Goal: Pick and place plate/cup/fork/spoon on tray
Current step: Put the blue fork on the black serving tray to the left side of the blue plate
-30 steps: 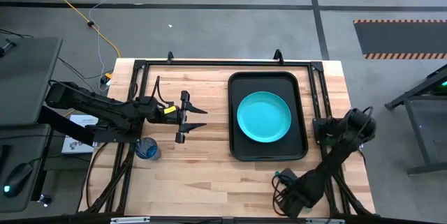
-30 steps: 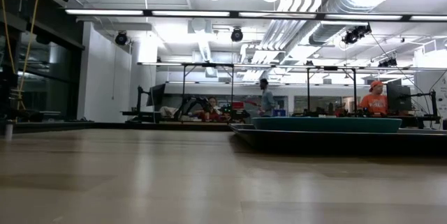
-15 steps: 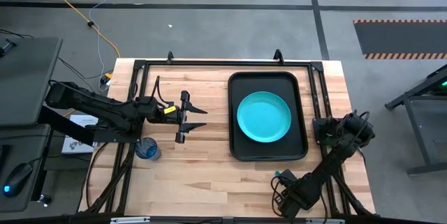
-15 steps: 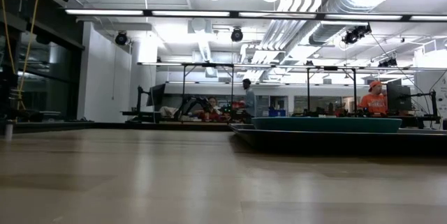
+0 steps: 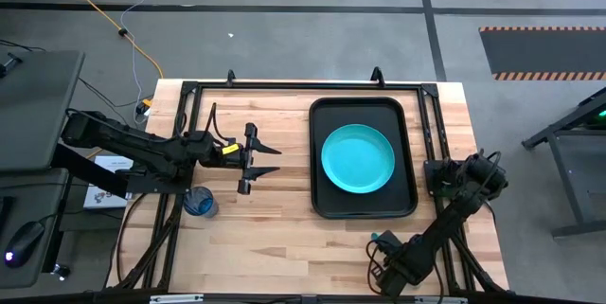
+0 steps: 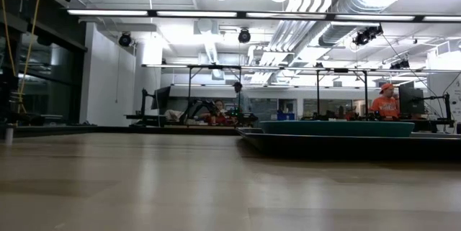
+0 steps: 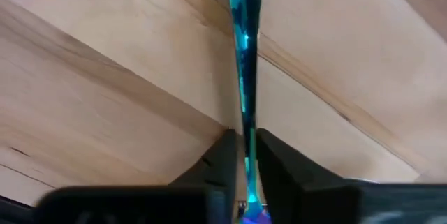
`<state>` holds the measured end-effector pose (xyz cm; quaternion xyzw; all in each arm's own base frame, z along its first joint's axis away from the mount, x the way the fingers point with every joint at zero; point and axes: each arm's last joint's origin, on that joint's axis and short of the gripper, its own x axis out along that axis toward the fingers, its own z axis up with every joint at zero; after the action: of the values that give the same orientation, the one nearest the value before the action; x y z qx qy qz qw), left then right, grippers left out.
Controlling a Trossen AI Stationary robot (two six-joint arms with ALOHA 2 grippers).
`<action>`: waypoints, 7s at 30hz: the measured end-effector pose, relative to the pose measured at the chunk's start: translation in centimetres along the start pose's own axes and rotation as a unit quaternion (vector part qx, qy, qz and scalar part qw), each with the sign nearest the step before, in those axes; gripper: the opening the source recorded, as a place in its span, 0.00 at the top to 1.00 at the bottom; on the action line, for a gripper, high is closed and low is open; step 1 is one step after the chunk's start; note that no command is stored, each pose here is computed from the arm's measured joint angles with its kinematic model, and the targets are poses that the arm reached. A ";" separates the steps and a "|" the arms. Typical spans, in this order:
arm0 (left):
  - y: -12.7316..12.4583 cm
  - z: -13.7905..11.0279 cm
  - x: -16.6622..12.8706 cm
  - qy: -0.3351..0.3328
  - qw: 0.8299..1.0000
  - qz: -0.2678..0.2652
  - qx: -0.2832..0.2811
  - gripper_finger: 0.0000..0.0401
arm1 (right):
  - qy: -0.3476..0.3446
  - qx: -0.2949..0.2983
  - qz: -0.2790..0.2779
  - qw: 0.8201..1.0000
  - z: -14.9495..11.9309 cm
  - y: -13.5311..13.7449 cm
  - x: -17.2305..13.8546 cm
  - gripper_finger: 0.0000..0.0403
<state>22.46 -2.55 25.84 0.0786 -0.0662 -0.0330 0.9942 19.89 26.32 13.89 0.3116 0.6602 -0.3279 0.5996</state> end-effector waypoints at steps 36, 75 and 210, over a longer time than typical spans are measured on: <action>0.0 -0.2 0.1 0.006 1.000 0.013 0.015 0.56 | -0.595 -0.132 0.017 0.793 9.6 -6.2 -15.2 1.00; 1.5 -1.8 4.8 0.012 0.993 -0.111 -0.027 0.46 | -0.531 -0.411 0.428 0.605 22.6 -5.8 -11.3 1.00; 5.7 -1.0 4.6 -0.056 0.965 0.221 -0.131 0.64 | -0.639 -0.071 0.183 0.744 20.5 -15.6 -10.2 1.00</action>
<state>27.43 2.88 26.35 -0.0710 -0.1324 0.1744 0.9731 20.25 0.32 23.62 0.1003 0.0738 -0.2867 0.9499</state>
